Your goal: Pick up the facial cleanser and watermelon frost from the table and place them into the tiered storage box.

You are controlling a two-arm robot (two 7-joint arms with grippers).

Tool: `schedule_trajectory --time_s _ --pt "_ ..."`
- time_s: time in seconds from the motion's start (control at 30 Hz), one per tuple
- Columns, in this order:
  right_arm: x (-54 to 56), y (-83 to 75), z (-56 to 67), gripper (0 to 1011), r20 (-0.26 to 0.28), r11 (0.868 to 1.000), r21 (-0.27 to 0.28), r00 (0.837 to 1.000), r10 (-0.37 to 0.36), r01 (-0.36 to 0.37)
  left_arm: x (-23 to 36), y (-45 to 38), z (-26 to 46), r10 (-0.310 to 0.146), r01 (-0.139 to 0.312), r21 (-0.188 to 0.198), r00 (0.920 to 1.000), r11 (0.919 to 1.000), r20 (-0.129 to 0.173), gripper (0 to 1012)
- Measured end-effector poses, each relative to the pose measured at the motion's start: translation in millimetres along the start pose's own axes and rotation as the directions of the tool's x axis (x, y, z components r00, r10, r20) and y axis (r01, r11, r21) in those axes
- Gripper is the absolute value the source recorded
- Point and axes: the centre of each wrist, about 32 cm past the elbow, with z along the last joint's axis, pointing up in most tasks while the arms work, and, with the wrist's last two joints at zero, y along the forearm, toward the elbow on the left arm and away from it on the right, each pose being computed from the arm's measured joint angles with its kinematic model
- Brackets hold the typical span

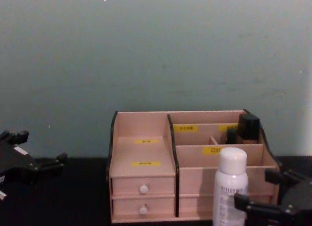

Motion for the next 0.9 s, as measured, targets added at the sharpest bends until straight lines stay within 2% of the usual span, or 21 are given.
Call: schedule_trajectory --time_s 0.4,0.9 --pt "-0.1 11.8 -4.4 1002 -0.012 0.999 -0.018 0.999 0.044 -0.045 0.0 0.0 0.0 0.0 0.0 0.0 1.0 1.0 0.0 1001" --pt "4.2 23.0 -6.4 1003 -0.038 0.998 -0.02 0.998 0.059 -0.059 0.0 0.0 0.0 0.0 0.0 0.0 1.0 1.0 0.0 1001"
